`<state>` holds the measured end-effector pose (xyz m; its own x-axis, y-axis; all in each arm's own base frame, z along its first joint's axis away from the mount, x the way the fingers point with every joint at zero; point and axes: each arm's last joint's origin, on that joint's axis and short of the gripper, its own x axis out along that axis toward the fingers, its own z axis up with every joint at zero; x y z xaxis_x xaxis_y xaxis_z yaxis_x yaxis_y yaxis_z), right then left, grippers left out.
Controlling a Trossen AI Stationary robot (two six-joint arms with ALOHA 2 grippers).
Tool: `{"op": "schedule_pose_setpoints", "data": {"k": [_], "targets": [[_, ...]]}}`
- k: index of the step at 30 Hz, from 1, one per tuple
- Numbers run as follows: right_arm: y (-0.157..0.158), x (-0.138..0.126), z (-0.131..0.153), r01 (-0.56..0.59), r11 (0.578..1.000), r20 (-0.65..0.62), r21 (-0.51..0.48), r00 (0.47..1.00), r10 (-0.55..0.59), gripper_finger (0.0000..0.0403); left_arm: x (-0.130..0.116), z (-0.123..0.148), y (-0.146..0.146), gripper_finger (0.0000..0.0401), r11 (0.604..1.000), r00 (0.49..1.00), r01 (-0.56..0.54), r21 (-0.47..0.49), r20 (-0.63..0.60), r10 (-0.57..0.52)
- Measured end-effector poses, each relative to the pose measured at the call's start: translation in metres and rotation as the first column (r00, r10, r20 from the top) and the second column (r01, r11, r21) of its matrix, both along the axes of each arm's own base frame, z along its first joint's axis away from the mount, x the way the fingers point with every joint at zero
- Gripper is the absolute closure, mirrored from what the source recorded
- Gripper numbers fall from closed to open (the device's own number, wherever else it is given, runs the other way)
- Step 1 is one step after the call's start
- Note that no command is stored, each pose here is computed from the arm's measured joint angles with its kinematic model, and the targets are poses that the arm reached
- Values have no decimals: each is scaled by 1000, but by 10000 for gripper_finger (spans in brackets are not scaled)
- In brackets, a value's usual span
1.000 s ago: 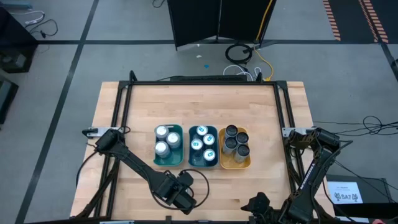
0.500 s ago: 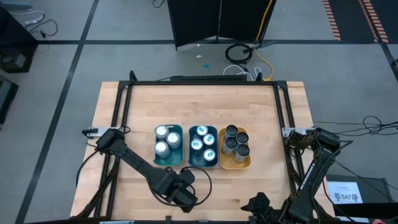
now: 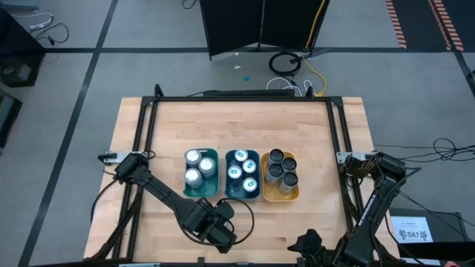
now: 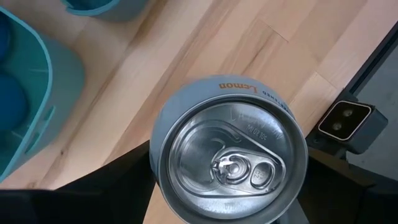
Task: Sort soda cans
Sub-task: Put the blue-white soda can into the green bin
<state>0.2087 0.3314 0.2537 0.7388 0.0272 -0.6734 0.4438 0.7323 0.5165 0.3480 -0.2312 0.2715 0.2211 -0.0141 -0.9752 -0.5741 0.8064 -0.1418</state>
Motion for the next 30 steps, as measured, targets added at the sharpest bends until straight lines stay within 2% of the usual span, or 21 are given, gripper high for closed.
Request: {"op": "schedule_pose_setpoints", "data": {"k": [5,15,18,20,24,30], "targets": [[0,0,0,0,1000,0,0,1000,0,80,-2,2,2,70,998,1000,28,48,12,-29],[0,0,0,6,1000,1,2,1000,-6,80,-32,56,34,70,986,995,-49,158,98,33],[-1,0,0,7,1000,0,-4,1000,-7,80,-41,63,45,70,972,995,-74,223,77,58],[-1,0,0,8,1000,-2,-9,1000,-8,80,-45,65,52,70,960,997,-76,270,45,66],[-3,1,-1,14,1000,-5,-21,1000,-14,80,-41,59,57,70,955,999,-46,294,32,38],[-7,6,-1,28,999,-9,-28,1000,-28,80,-41,29,68,70,943,993,-25,331,-98,61]]}}
